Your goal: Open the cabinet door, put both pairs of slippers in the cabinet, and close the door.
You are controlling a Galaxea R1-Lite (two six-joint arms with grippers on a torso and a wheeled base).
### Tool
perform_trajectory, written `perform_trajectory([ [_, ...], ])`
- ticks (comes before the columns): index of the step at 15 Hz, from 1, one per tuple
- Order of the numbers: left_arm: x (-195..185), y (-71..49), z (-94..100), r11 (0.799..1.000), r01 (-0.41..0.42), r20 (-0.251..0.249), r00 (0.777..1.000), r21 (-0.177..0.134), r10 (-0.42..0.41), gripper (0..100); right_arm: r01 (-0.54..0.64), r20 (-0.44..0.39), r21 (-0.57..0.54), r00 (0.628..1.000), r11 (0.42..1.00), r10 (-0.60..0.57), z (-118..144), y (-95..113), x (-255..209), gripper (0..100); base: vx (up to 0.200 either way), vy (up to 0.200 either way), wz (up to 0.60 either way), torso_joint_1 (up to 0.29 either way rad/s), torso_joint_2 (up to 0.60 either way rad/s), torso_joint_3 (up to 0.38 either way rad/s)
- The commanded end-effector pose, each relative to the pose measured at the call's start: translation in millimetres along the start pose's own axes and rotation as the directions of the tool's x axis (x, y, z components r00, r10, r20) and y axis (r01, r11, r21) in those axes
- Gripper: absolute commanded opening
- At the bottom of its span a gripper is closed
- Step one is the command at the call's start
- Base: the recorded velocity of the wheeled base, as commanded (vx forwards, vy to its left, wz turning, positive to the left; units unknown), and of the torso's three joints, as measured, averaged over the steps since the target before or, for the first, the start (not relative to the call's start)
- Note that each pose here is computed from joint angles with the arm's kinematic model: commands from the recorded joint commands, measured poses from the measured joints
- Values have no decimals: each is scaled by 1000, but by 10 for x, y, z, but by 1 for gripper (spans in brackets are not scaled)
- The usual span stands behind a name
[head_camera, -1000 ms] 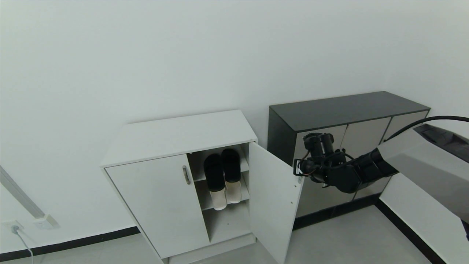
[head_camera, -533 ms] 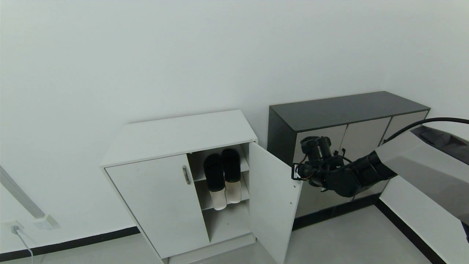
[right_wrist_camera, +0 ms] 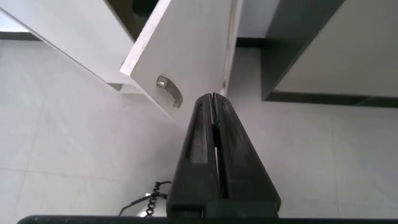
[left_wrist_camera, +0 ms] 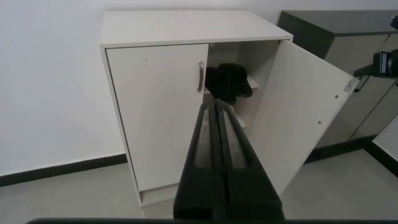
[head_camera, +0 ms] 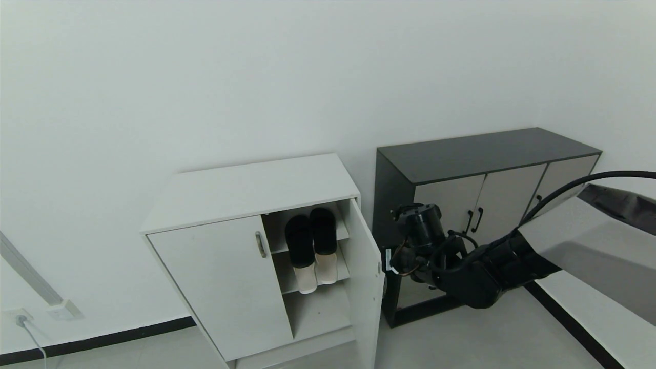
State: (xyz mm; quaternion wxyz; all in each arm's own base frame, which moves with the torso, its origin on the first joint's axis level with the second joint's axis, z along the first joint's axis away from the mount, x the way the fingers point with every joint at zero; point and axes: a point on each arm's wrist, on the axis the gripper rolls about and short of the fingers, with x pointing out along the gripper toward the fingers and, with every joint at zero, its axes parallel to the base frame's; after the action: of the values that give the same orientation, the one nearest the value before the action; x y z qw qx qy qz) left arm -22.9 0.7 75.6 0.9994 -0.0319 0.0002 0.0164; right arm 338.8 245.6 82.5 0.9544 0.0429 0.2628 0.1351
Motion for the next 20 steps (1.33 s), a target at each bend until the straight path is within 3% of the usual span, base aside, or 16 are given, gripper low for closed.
perform_trajectory([
  [1,1,0,0,1000,-1,-2,1000,-1,1,0,-39,15,-8,999,999,40,24,80,-177,0,0,0,0,0,0,0],
  [6,1,0,0,1000,-1,-2,1000,-1,1,0,-81,-12,-120,997,989,80,-83,163,-434,0,0,0,0,0,0,0],
  [12,1,0,0,1000,-1,-2,1000,-1,1,0,-117,13,-125,993,985,120,-66,187,-508,0,0,0,0,0,0,0],
  [16,1,0,0,1000,-1,-2,1000,-1,1,0,-117,6,-133,993,984,118,-92,178,-506,0,0,0,600,2,1,0],
  [20,0,0,0,1000,-1,0,1000,-1,1,0,-138,28,-129,989,982,143,-134,104,-502,0,0,0,0,0,0,0],
])
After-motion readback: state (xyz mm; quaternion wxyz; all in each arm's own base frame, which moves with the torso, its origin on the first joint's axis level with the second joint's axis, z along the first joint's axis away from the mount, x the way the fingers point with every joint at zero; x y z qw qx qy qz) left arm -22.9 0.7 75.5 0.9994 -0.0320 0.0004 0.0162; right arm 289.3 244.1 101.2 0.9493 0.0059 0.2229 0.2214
